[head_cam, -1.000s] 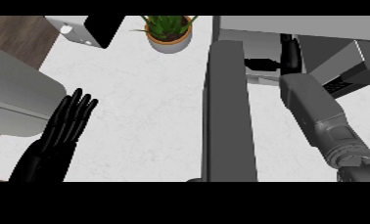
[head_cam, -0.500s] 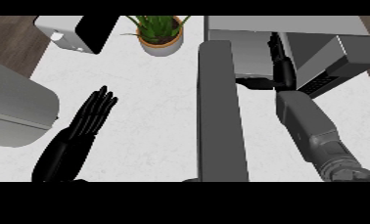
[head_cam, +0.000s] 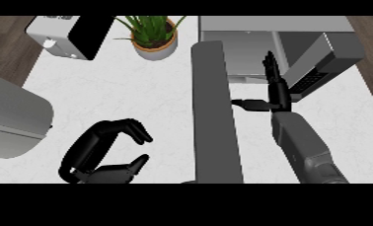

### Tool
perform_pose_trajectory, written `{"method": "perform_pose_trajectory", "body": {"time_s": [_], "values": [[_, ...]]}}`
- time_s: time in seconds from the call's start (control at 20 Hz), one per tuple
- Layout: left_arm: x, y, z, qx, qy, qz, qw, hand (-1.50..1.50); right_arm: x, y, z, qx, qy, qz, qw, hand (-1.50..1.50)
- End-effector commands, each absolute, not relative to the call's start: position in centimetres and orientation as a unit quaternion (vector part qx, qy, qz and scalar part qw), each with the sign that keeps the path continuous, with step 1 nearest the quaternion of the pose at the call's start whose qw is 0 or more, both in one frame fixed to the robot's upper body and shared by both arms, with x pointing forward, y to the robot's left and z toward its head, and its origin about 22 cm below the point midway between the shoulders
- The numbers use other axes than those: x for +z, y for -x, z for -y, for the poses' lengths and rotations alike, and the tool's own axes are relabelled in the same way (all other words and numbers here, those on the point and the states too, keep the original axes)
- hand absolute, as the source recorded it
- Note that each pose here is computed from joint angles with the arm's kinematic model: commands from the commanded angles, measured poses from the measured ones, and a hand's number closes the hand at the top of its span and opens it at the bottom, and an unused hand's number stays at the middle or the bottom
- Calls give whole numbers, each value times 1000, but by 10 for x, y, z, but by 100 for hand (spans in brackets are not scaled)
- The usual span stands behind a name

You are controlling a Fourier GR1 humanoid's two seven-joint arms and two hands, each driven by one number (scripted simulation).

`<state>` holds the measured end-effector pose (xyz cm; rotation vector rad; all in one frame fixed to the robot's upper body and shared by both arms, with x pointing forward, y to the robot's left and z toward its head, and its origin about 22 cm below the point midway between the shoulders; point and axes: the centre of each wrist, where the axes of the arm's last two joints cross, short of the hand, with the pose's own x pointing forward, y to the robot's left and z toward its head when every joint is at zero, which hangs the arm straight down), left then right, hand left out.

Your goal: Pick up the milk, place it into the microwave and close the microwave

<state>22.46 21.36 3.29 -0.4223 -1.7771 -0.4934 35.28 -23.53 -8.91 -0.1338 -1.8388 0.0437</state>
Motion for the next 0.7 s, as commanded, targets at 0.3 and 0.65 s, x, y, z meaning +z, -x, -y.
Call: {"method": "perform_pose_trajectory", "body": {"time_s": [0.3, 0.65], "values": [[10, -243, -169, -290, 163, 739, 586, 150, -116, -307, 258, 28, 25, 800, 599, -150], [-14, -246, -126, -353, 206, 680, 609, 150, -110, -273, 287, 48, 30, 807, 588, -150]]}}
